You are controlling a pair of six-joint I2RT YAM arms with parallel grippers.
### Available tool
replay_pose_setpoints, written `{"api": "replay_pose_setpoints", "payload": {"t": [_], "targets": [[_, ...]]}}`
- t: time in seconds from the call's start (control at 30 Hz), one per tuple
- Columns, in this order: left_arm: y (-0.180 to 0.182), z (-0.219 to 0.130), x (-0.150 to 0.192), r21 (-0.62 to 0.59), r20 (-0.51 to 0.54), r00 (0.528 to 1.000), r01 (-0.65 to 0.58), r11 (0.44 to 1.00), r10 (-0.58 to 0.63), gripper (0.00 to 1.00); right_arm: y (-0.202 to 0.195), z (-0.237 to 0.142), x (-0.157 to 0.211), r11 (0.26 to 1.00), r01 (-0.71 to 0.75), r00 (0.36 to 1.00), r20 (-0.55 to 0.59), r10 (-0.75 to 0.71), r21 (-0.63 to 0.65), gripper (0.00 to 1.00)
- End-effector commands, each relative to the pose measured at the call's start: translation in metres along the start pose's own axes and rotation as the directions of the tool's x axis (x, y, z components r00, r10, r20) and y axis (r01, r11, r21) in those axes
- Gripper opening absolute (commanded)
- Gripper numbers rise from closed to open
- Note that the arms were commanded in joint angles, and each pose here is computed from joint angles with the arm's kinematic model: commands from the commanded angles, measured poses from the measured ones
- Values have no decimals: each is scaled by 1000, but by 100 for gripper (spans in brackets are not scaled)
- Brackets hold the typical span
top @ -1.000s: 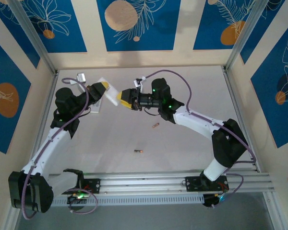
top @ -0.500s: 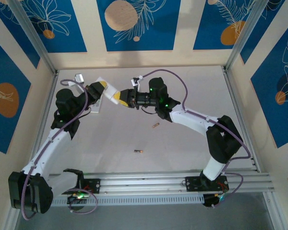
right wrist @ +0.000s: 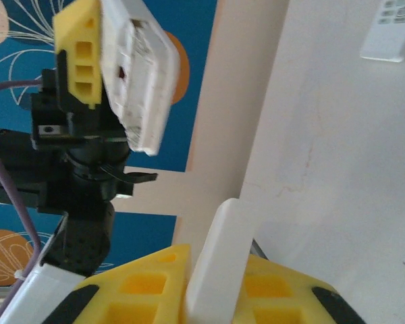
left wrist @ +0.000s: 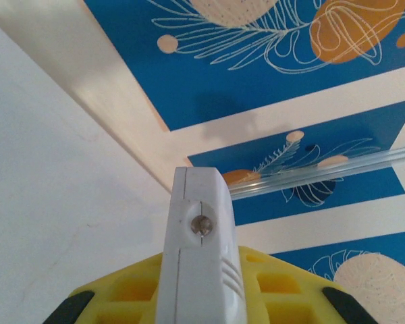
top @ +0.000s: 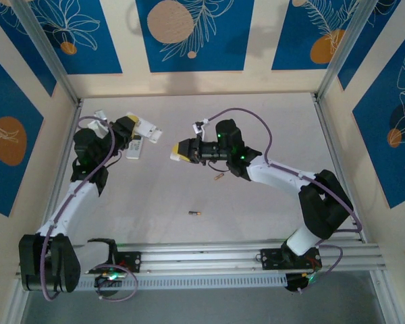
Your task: Load the batteries into the remote control
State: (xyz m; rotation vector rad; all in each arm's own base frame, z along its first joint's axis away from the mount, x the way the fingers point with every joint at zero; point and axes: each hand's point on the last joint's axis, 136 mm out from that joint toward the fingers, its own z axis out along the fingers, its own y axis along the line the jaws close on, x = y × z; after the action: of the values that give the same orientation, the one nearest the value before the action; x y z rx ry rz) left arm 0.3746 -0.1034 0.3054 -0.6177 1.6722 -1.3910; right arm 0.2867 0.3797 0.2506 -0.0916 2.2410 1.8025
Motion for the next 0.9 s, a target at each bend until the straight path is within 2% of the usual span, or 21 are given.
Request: {"api": "replay_pose_setpoints", "payload": {"t": [0.0,0.13,0.2,0.27,0.33,0.43,0.6,0.73,0.8,0.87], "targets": [[-6,-1,-5,35,32,999,-27,999,26,0,2,-7,8,999,34,999,-26,-34,-7,13],[3,-3,2,3,5,999,-54,999,54,0,-26,-12,7,994,48,999,-10,-48,96,9],[9,-6,8,-26,-14,997,-79,997,79,0,-68,-18,6,968,79,997,-16,-78,240,8],[18,-10,19,-65,-49,994,-105,992,102,0,-120,-27,14,898,76,996,-75,-48,434,5],[25,-12,32,-97,-96,988,-131,987,122,0,-149,-33,30,856,80,990,-143,-7,511,5],[36,-14,49,-130,-156,976,-170,977,149,0,-176,-37,50,850,62,984,-175,36,523,6],[43,-9,61,-134,-190,971,-170,976,143,0,-203,-35,72,837,-11,969,-201,145,547,7],[45,-4,64,-133,-203,970,-162,978,133,0,-235,-58,79,752,-130,968,-81,238,646,8],[49,-3,65,-150,-209,971,-153,977,120,0,-244,-67,84,731,-203,956,-28,290,652,9],[51,0,66,-150,-219,969,-147,978,112,0,-248,-72,91,711,-236,950,2,313,662,15]]}}
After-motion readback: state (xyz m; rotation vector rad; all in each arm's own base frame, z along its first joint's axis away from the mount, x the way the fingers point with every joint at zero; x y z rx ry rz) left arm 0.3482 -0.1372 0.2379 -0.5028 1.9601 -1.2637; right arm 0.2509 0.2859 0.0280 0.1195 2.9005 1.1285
